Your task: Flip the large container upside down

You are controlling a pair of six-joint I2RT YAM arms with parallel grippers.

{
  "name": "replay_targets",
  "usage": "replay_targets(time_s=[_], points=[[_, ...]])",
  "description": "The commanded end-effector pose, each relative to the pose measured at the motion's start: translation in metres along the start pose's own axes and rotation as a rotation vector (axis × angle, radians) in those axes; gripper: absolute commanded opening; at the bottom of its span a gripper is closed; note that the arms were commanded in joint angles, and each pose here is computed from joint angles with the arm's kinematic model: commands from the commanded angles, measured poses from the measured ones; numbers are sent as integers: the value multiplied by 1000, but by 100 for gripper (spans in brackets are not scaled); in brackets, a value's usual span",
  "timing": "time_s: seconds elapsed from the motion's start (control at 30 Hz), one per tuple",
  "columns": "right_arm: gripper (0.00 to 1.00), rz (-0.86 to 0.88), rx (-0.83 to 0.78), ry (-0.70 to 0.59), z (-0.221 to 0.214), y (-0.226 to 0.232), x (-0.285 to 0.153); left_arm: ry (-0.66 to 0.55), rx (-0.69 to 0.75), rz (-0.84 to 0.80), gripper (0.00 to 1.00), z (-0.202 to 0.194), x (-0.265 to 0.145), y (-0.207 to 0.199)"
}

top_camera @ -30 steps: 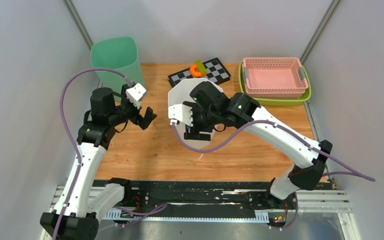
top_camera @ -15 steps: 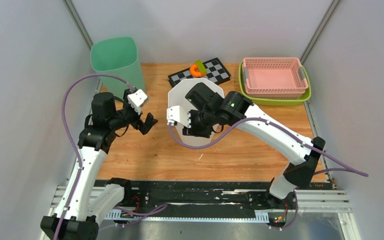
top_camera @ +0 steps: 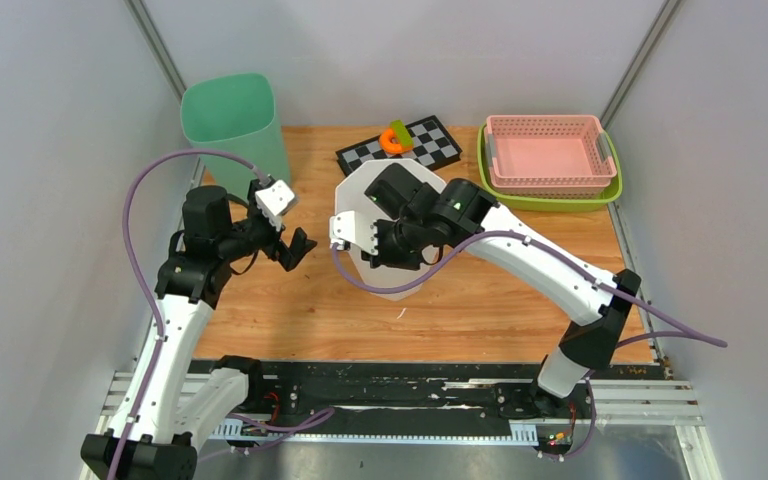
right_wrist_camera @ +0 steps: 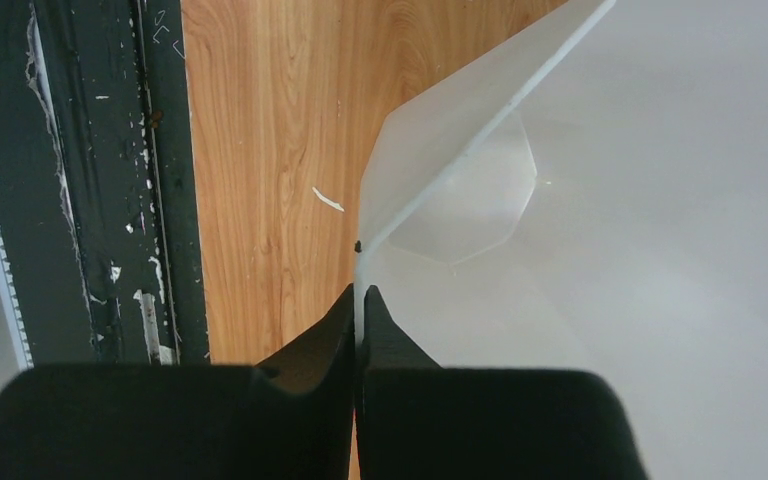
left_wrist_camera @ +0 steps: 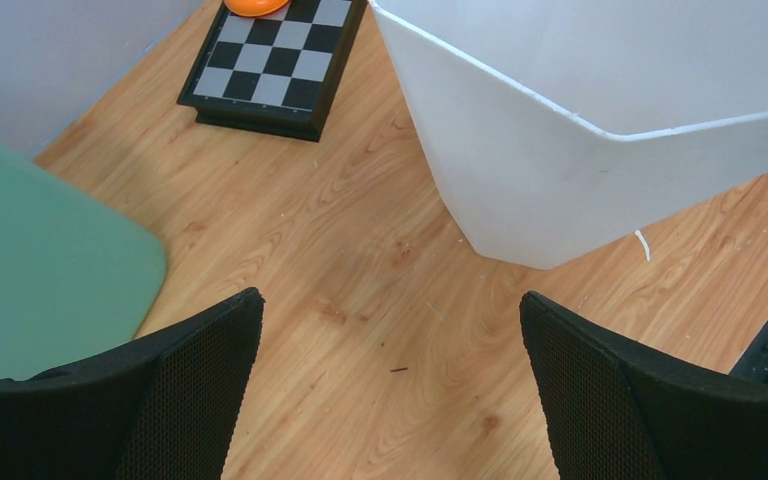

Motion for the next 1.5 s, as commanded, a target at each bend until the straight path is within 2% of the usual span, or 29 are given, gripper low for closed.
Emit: replay_targets(time_s=[0.0,0.47,0.93,1.47], points=[[3,-7,0,-26,12,0,-13,-7,2,-20,100,-2,-2,-4],[3,-121,136,-168,31,-11,-52,-15,-3,-13,100,-1,-2,-3],[3,-159,502,-391,17,-45,-77,-14,-7,-7,100,-1,-1,-2],[3,-68,867,-636,1,-59,-70,-7,-14,-8,100,-3,1,-1]])
Point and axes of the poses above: each gripper's point midway between its finger pads, its own x axis out along the fingers, its own y axis along the line the jaws close on, z = x × y, the point moved 4 cm from there along -x, back along the fingers, and after that the axes turned 14 degrees about -x, right-handed, at the moved point
